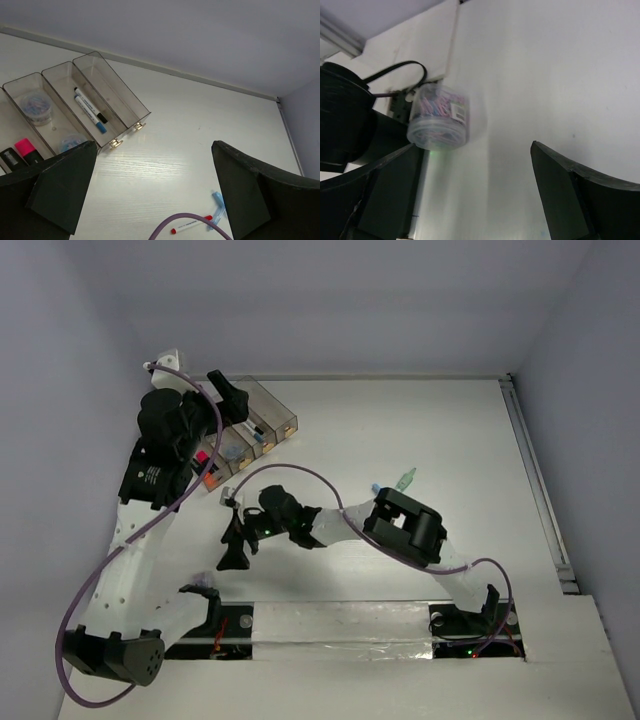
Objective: Sort the stationery into containers
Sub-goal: Move the stationery to the corner of the board.
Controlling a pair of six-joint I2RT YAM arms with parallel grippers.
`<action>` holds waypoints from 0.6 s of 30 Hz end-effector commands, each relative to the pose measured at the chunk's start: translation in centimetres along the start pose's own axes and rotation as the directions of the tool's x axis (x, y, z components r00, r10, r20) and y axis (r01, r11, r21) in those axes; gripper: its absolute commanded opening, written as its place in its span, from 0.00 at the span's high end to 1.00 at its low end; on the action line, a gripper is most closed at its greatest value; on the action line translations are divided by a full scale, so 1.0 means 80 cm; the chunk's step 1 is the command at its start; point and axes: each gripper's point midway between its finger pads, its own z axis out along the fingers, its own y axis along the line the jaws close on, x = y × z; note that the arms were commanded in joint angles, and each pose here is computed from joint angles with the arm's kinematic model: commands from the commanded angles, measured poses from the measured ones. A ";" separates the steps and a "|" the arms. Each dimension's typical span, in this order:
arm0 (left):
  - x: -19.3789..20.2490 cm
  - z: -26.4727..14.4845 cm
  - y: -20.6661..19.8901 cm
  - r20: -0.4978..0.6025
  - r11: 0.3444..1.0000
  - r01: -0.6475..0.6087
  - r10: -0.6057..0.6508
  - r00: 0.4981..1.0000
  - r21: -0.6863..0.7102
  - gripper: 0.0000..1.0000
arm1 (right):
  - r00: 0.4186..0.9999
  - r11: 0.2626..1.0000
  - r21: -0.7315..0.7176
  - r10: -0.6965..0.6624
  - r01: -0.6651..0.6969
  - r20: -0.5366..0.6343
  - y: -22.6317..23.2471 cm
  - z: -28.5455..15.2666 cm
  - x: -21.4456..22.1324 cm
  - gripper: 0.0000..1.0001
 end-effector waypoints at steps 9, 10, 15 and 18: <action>-0.035 -0.053 -0.027 0.060 0.996 0.042 -0.048 0.997 0.083 0.01 | 0.997 0.992 -0.113 -0.068 0.063 -0.042 0.069 0.054 -0.014 0.00; -0.033 -0.056 -0.026 0.058 0.996 0.044 -0.049 0.997 0.084 0.01 | 0.997 0.992 -0.108 -0.064 0.060 -0.040 0.067 0.057 -0.017 0.00; -0.031 -0.068 -0.026 0.061 0.995 0.048 -0.054 0.997 0.091 0.01 | 0.996 0.997 0.016 -0.072 0.073 -0.059 0.055 0.078 -0.001 0.00; -0.030 -0.072 -0.028 0.061 0.994 0.047 -0.054 0.997 0.101 0.01 | 0.997 0.994 0.089 -0.063 0.066 -0.036 0.047 0.078 -0.003 0.00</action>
